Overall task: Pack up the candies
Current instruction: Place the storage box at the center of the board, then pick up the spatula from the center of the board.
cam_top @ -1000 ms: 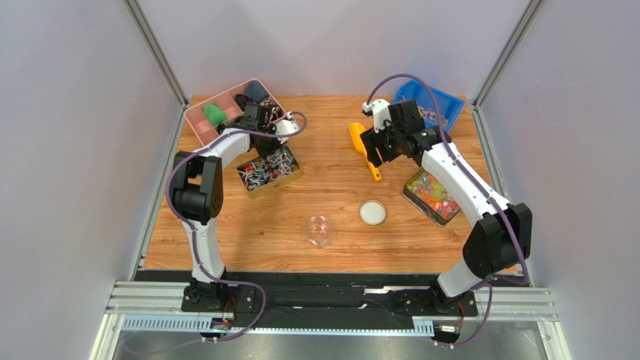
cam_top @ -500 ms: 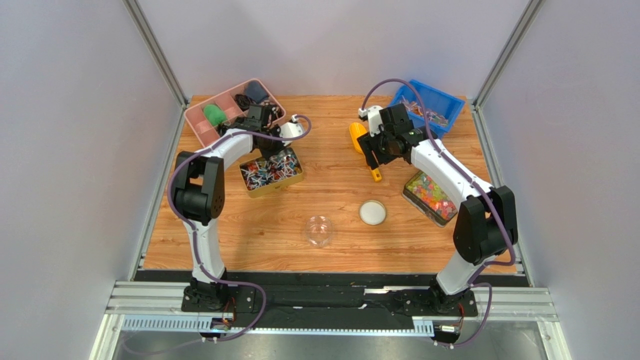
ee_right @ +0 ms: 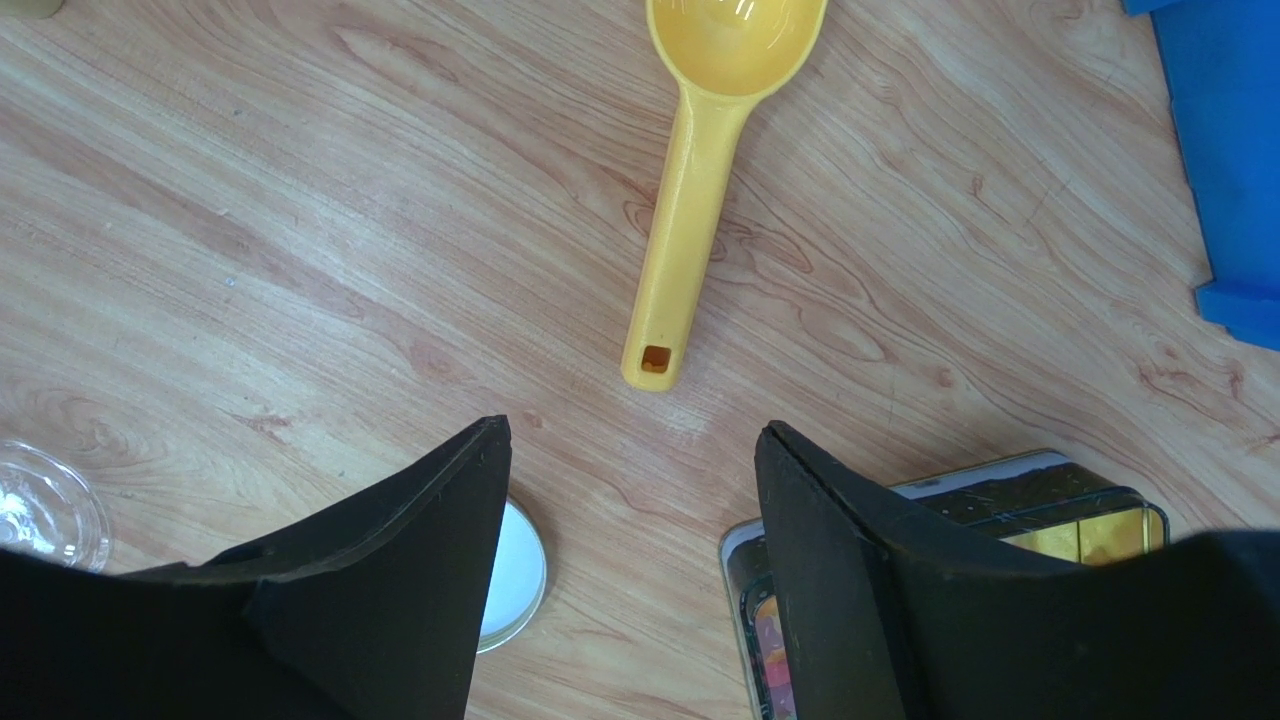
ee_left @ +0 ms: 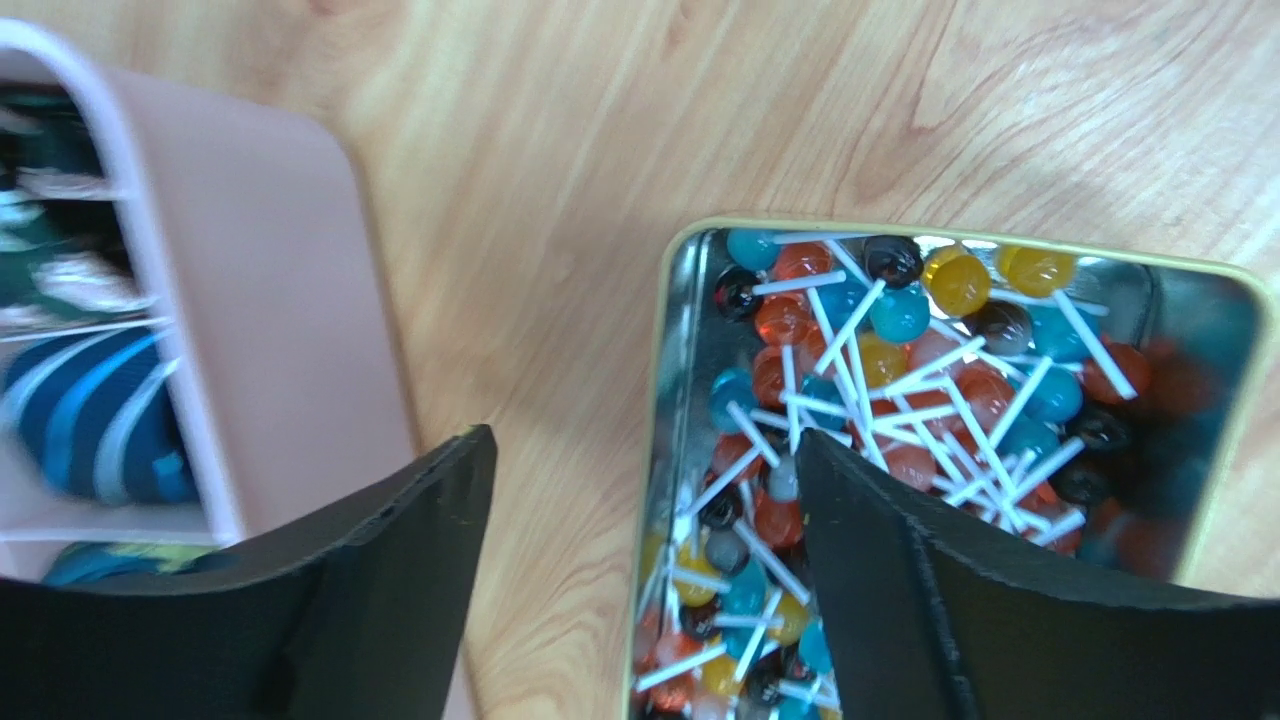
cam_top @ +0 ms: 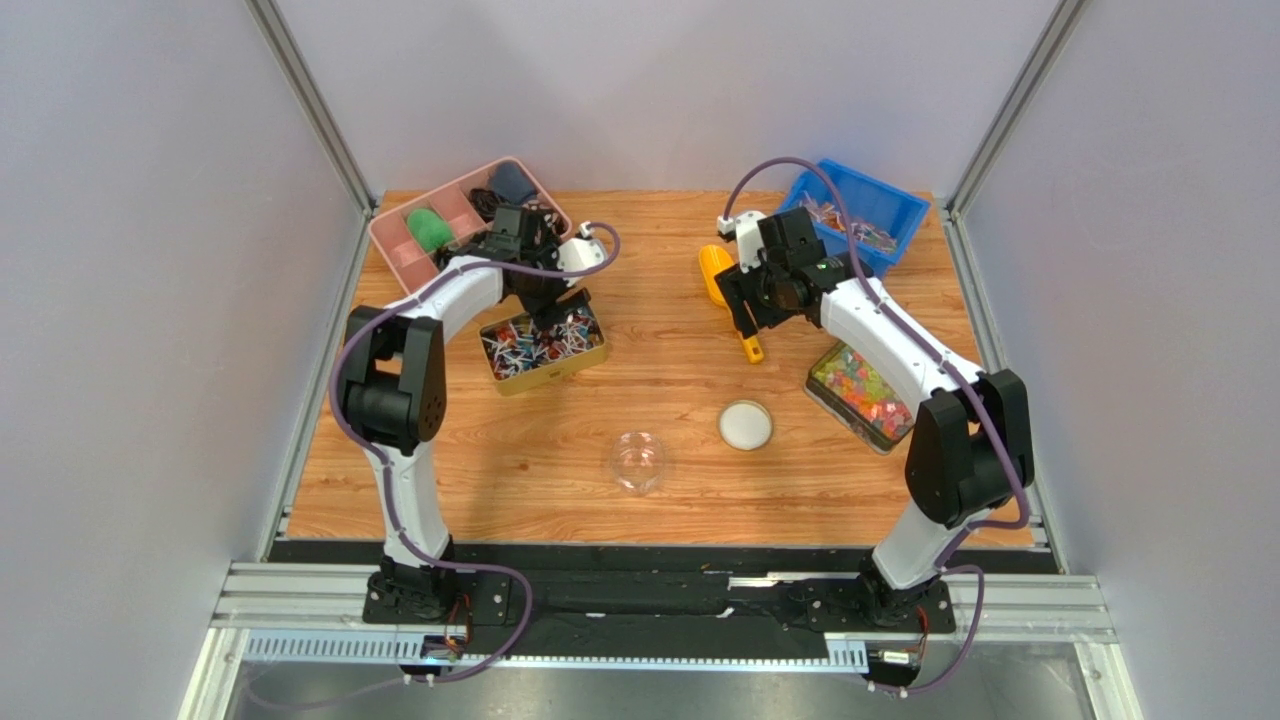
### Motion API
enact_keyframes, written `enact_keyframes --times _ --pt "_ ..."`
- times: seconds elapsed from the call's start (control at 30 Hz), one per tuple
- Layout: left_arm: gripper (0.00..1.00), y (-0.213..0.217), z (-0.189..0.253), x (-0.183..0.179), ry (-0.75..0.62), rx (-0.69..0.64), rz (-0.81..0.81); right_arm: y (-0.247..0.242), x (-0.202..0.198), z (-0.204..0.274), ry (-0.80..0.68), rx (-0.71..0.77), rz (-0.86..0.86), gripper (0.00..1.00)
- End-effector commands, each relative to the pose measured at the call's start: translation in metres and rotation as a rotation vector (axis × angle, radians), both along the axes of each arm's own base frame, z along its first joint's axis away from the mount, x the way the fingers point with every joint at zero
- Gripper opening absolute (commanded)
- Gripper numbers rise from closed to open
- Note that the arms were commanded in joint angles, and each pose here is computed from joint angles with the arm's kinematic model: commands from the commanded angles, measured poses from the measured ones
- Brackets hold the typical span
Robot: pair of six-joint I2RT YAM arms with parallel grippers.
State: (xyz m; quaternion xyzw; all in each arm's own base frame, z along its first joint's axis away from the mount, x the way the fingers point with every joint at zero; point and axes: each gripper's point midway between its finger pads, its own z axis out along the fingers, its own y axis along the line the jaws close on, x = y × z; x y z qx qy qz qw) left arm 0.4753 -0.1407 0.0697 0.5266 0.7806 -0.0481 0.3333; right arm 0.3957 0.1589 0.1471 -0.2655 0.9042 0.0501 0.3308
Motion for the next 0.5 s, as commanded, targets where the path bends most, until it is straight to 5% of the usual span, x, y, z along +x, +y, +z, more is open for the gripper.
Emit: enact_keyframes --times 0.0,0.07,0.47 --pt "0.84 -0.010 0.089 0.002 -0.150 -0.113 0.036 -0.001 0.018 0.004 -0.062 -0.013 -0.056 0.65" --pt "0.99 -0.004 0.112 -0.006 -0.174 -0.161 0.088 -0.003 0.022 0.003 -0.061 -0.018 -0.074 0.65" --pt "0.99 0.039 0.164 -0.054 -0.137 -0.386 0.298 0.003 0.066 -0.040 -0.039 -0.078 -0.132 0.63"
